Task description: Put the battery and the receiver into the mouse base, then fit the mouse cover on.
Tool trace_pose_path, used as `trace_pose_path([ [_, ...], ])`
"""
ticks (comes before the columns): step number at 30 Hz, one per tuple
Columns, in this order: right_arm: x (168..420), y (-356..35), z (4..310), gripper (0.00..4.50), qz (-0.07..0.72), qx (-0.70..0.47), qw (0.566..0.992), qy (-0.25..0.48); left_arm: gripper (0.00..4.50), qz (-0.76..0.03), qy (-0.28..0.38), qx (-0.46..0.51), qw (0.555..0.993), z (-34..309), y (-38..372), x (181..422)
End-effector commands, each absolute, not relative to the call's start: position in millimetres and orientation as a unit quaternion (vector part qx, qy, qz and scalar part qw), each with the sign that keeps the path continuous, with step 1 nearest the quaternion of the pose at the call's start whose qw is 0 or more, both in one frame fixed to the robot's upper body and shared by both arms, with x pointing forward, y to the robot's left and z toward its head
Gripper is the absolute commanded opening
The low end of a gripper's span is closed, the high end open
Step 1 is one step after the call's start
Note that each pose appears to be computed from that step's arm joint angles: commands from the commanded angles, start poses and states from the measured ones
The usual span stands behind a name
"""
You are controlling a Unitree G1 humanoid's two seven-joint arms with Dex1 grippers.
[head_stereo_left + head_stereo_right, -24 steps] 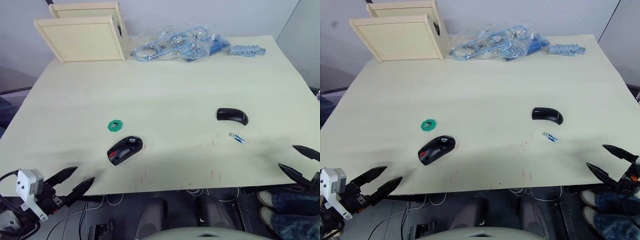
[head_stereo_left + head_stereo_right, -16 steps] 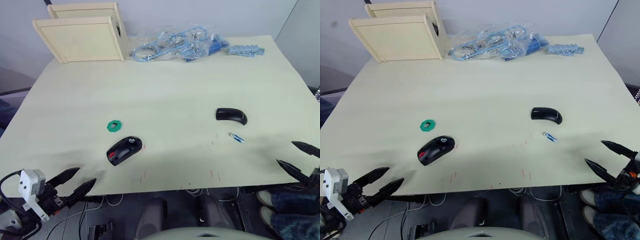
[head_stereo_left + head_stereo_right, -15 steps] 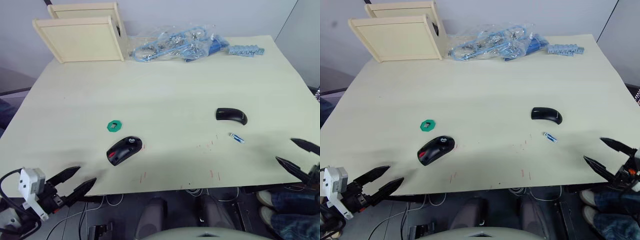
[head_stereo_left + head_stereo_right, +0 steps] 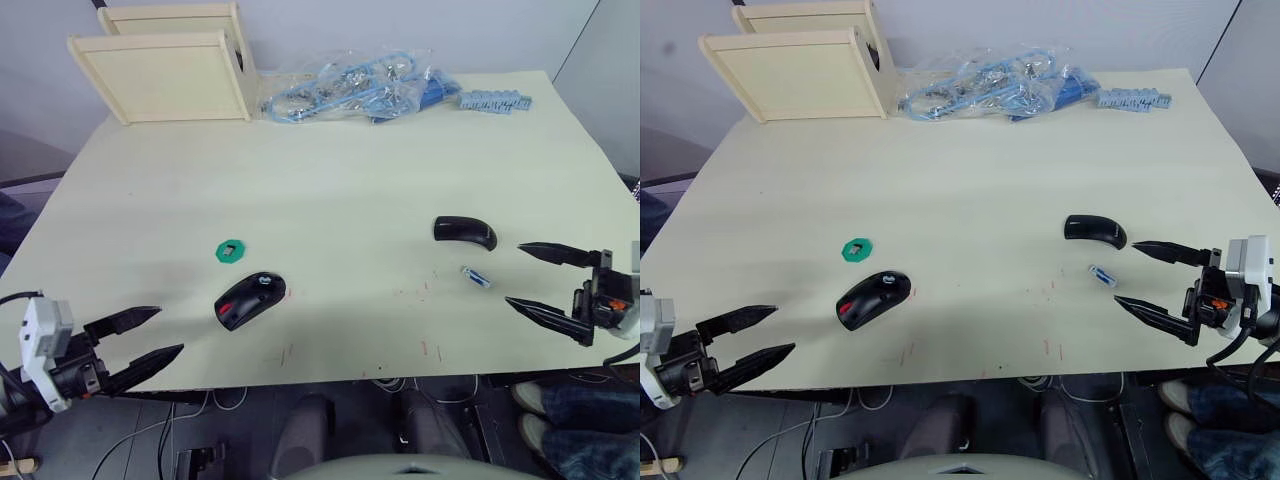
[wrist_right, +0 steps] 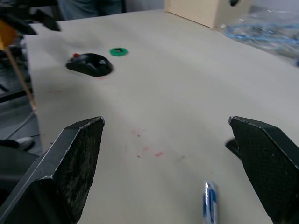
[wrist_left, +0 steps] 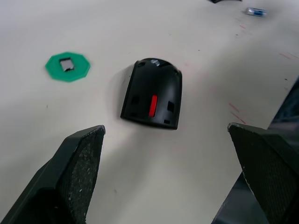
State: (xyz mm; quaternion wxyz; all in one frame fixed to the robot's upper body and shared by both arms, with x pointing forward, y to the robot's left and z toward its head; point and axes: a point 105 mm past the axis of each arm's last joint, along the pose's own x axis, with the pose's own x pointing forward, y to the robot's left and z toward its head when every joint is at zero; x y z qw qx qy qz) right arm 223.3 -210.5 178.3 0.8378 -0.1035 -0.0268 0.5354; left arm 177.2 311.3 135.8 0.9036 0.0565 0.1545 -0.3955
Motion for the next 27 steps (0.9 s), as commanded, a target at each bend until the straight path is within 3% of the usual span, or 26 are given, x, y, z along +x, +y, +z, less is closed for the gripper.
trace_pose_path([
  [1,217,-195,191,4.48,0.579,-0.125,0.804,-0.049,4.50,-0.429,0.137,0.085,0.889,158,302,187],
  [7,211,-182,202,4.48,0.614,-0.131,0.776,-0.066,4.50,-0.459,0.154,0.133,0.865,169,286,209],
  [11,203,-176,209,4.48,0.626,-0.123,0.767,-0.070,4.50,-0.440,0.207,0.157,0.860,163,280,226],
  [27,185,-178,206,4.48,0.599,-0.122,0.789,-0.064,4.50,-0.442,0.234,0.178,0.848,139,233,249],
])
